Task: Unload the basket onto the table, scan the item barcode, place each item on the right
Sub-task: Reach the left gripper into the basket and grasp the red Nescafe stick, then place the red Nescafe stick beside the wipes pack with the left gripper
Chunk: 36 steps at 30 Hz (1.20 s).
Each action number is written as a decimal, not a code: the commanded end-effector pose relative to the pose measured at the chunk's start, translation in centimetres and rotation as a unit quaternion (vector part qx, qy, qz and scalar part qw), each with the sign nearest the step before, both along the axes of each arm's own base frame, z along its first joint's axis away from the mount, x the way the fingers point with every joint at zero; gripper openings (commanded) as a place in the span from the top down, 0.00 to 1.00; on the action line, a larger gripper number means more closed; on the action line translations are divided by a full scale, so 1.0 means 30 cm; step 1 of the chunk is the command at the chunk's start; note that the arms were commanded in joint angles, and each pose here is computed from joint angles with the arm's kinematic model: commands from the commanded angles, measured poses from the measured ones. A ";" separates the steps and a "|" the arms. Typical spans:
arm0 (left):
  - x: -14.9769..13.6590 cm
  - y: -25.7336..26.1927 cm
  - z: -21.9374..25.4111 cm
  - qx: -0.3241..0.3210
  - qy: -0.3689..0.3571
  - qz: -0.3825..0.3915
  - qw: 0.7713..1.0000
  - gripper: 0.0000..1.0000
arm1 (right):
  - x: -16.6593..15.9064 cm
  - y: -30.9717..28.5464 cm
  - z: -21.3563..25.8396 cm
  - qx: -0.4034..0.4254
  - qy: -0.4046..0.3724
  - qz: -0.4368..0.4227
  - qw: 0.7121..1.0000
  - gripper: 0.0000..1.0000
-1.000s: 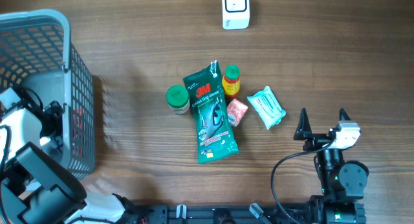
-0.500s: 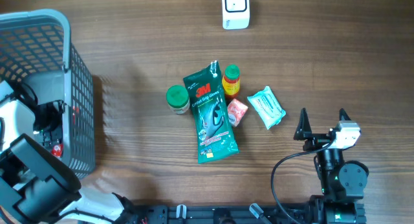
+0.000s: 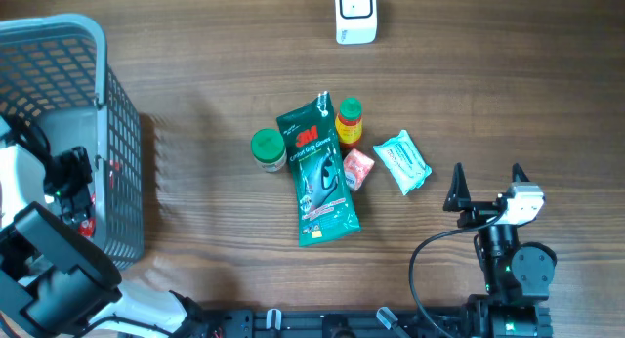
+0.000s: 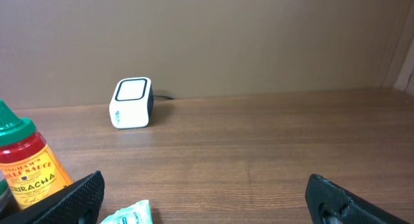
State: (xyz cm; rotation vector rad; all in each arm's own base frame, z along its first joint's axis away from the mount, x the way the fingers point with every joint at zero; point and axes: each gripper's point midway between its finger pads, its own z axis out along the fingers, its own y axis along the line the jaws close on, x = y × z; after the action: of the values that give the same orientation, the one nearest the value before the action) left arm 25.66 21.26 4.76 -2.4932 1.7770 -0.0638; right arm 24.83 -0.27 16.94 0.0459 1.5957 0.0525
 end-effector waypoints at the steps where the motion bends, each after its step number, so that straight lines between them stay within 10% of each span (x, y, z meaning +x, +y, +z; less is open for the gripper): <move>1: -0.045 0.007 -0.068 0.012 0.021 0.045 0.999 0.10 | 0.000 0.000 0.002 -0.004 -0.002 -0.001 1.000 0.01; 9: -0.097 -0.037 -0.186 0.011 0.024 0.047 0.999 0.25 | 0.000 0.000 0.002 -0.005 -0.002 -0.001 1.000 0.00; 14: -0.135 -0.052 -0.224 0.014 0.037 0.047 0.998 0.96 | 0.000 0.000 0.002 -0.005 -0.002 -0.001 1.000 0.01; 28: 0.064 0.088 0.621 0.145 -0.176 -0.016 0.973 0.96 | 0.000 0.000 0.002 -0.005 -0.002 -0.001 1.000 0.00; 36: -0.001 -0.244 1.001 0.170 -0.322 -0.130 0.922 0.96 | 0.000 0.000 0.002 -0.004 -0.002 -0.001 1.000 0.00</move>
State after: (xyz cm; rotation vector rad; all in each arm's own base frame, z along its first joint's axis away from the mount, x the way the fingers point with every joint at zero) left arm 25.25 19.02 31.62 -1.9208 1.5094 -0.3358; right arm 24.83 -0.27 16.94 0.0459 1.5957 0.0525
